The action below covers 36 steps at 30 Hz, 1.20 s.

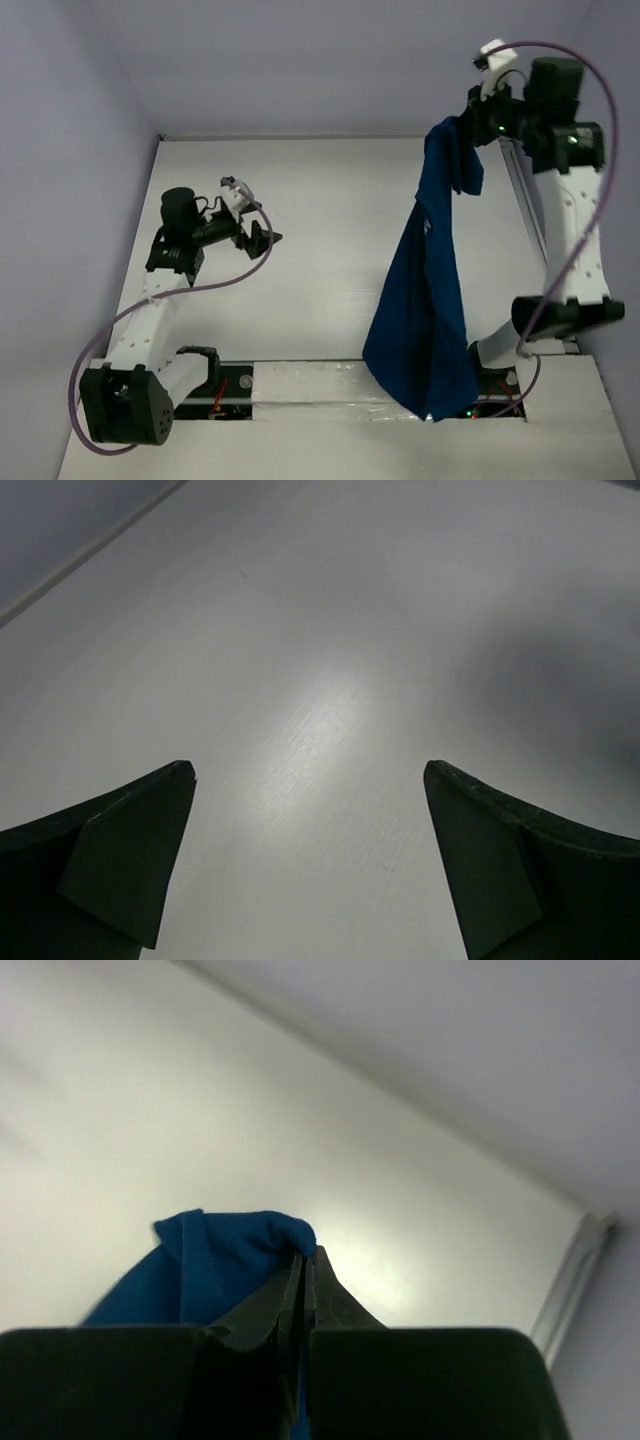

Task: Fold and stack the t-shirts
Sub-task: Move the tshirt to the center of the board

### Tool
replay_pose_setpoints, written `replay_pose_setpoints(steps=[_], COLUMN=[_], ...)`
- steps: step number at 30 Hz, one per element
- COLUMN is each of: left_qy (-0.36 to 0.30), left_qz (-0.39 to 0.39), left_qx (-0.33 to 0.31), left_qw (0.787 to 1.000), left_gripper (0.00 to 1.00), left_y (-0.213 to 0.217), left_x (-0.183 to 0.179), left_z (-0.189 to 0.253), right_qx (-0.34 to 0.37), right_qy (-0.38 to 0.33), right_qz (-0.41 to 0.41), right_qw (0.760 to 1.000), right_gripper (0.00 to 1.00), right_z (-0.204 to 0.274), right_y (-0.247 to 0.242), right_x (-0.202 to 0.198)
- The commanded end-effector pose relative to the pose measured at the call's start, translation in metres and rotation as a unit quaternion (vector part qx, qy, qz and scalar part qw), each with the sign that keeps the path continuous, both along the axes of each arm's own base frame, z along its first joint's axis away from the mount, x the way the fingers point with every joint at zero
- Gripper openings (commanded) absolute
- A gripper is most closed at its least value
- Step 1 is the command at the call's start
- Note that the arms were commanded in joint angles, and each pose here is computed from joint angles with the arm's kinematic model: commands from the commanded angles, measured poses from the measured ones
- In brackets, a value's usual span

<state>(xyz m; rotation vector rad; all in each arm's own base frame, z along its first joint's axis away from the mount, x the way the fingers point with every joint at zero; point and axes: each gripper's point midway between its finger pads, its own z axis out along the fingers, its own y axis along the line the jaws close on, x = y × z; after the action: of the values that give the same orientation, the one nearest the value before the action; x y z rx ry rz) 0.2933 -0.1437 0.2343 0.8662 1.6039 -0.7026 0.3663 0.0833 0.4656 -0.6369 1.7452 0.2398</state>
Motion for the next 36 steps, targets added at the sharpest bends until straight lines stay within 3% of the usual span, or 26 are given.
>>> replay_pose_setpoints(steps=[1, 7, 11, 16, 21, 24, 28, 29, 31, 32, 36], left_qy=[-0.037, -0.026, -0.014, -0.006, 0.055, 0.076, 0.095, 0.132, 0.144, 0.184, 0.242], left_qz=[-0.081, -0.113, -0.125, -0.151, -0.205, -0.222, -0.231, -0.228, -0.238, -0.237, -0.241], left_qx=[0.000, 0.001, 0.009, 0.022, 0.062, 0.085, 0.058, 0.053, 0.028, 0.023, -0.010], left_qw=[0.996, 0.993, 0.992, 0.988, 0.975, 0.968, 0.966, 0.963, 0.960, 0.954, 0.940], left_gripper=[0.99, 0.98, 0.96, 0.96, 0.99, 0.94, 0.93, 0.96, 0.99, 0.99, 0.99], left_y=[-0.033, -0.064, -0.081, -0.133, -0.196, -0.235, -0.278, -0.288, -0.309, -0.320, -0.354], left_x=[-0.013, -0.017, -0.016, -0.025, -0.033, -0.031, -0.018, -0.019, -0.018, -0.024, -0.039], left_z=[0.031, 0.026, 0.016, 0.014, -0.028, -0.049, -0.051, -0.065, -0.058, -0.071, -0.076], right_qx=[-0.023, -0.034, -0.044, -0.066, -0.089, -0.115, -0.136, -0.133, -0.131, -0.126, -0.116], right_qy=[0.062, 0.191, 0.242, 0.238, 0.228, 0.214, 0.214, 0.215, 0.217, 0.213, 0.211], right_qz=[-0.032, -0.036, -0.050, -0.115, -0.181, -0.233, -0.251, -0.246, -0.243, -0.239, -0.226], right_qw=[0.997, 0.980, 0.968, 0.962, 0.952, 0.942, 0.934, 0.936, 0.936, 0.939, 0.944], right_gripper=[0.00, 0.00, 0.00, 0.00, 0.00, 0.00, 0.00, 0.00, 0.00, 0.00, 0.00], right_z=[-0.059, -0.173, -0.220, -0.235, -0.240, -0.240, -0.245, -0.244, -0.243, -0.238, -0.234], right_y=[-0.011, -0.011, -0.015, -0.036, -0.059, -0.080, -0.091, -0.088, -0.087, -0.085, -0.079], right_x=[0.043, 0.092, 0.115, 0.142, 0.145, 0.141, 0.134, 0.132, 0.130, 0.128, 0.123])
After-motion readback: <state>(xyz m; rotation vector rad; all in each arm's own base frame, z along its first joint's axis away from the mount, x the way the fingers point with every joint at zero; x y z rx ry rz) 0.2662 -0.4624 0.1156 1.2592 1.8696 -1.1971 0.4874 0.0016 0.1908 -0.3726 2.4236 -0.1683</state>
